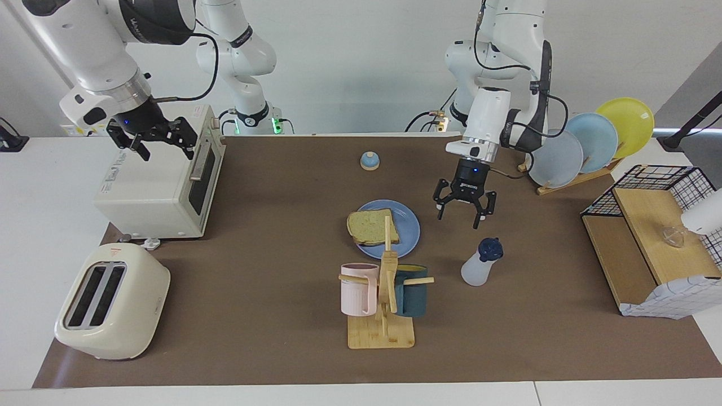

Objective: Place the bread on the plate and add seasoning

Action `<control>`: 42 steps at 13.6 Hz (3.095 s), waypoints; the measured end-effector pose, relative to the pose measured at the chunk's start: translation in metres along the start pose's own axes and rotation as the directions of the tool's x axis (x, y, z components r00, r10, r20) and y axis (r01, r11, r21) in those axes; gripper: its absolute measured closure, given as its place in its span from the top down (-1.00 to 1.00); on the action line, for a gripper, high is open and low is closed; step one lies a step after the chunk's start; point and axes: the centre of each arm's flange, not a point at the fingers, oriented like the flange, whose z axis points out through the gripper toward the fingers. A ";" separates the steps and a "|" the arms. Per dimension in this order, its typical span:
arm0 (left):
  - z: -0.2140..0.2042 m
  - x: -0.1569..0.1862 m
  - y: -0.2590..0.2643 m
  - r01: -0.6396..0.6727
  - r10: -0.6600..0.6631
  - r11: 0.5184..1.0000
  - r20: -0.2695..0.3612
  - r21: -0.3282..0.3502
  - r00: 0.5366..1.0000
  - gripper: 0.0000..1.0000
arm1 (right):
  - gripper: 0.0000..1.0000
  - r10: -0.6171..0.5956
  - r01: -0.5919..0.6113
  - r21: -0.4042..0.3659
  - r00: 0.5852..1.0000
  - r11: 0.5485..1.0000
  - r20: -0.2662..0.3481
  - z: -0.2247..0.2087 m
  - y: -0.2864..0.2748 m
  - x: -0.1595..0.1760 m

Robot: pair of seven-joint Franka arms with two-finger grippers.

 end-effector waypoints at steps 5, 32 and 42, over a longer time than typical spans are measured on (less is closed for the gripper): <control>-0.008 0.037 0.022 -0.020 0.016 0.998 0.063 0.062 0.998 1.00 | 1.00 0.000 0.000 0.000 1.000 1.000 0.000 0.000 0.000 0.000; -0.091 0.208 -0.104 -0.001 -0.076 0.985 0.441 0.171 0.895 1.00 | 1.00 0.000 0.000 0.000 1.000 1.000 0.000 0.000 0.000 0.000; -0.154 0.167 -0.170 -0.003 -0.082 0.993 0.696 0.120 0.713 1.00 | 1.00 0.000 0.000 0.000 1.000 1.000 0.000 0.000 0.000 0.000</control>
